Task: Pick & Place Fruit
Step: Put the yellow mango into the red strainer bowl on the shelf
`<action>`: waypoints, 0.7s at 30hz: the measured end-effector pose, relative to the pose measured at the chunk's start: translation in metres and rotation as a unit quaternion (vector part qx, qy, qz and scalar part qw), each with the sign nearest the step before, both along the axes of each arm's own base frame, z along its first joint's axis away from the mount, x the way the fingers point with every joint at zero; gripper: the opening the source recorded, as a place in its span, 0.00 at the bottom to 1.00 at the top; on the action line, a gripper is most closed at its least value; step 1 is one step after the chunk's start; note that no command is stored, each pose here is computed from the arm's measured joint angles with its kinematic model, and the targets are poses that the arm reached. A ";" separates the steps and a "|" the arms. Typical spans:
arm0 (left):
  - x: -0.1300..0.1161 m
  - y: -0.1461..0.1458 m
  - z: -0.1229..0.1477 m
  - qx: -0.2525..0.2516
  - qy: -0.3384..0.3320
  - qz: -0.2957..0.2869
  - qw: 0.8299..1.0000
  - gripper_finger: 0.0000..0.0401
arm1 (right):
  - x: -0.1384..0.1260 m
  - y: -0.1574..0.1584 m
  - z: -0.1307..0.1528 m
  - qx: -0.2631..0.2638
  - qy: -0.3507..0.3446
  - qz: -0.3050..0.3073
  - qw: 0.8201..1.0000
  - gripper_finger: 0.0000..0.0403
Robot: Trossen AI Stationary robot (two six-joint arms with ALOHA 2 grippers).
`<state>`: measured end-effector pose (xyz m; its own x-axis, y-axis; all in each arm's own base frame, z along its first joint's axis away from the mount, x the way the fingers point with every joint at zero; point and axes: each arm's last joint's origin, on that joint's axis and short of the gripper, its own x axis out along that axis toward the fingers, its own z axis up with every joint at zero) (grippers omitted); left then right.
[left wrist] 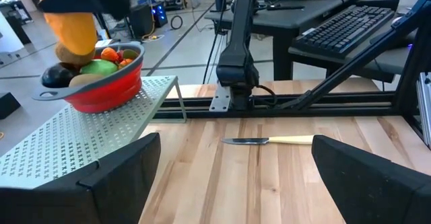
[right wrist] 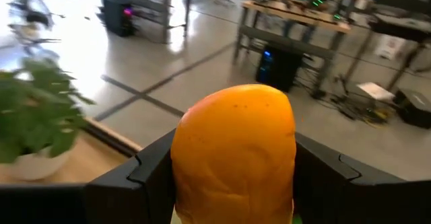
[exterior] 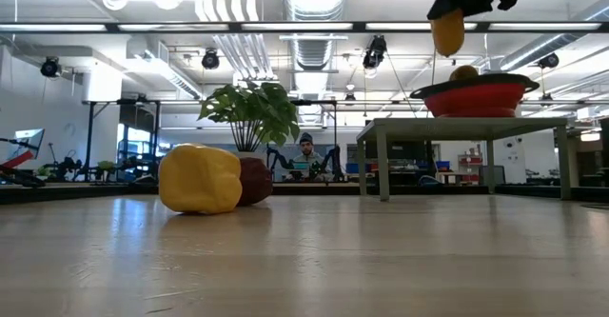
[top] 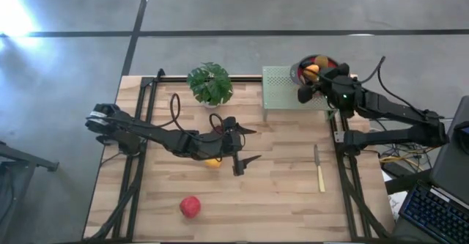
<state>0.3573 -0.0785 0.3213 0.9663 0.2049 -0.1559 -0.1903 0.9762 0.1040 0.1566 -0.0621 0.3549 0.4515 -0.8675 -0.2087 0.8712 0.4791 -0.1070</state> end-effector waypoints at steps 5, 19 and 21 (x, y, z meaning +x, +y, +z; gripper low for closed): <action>0.000 0.000 0.000 0.001 0.002 0.000 1.000 0.97 | 0.002 -0.019 -0.006 0.015 -0.002 -0.055 0.998 0.55; 0.000 0.000 -0.004 0.005 0.017 0.000 1.000 0.97 | 0.009 -0.051 -0.026 0.083 -0.002 -0.099 0.992 0.55; -0.001 0.000 -0.005 0.007 0.024 0.000 1.000 0.97 | 0.009 -0.052 -0.028 0.086 0.004 -0.103 0.991 0.55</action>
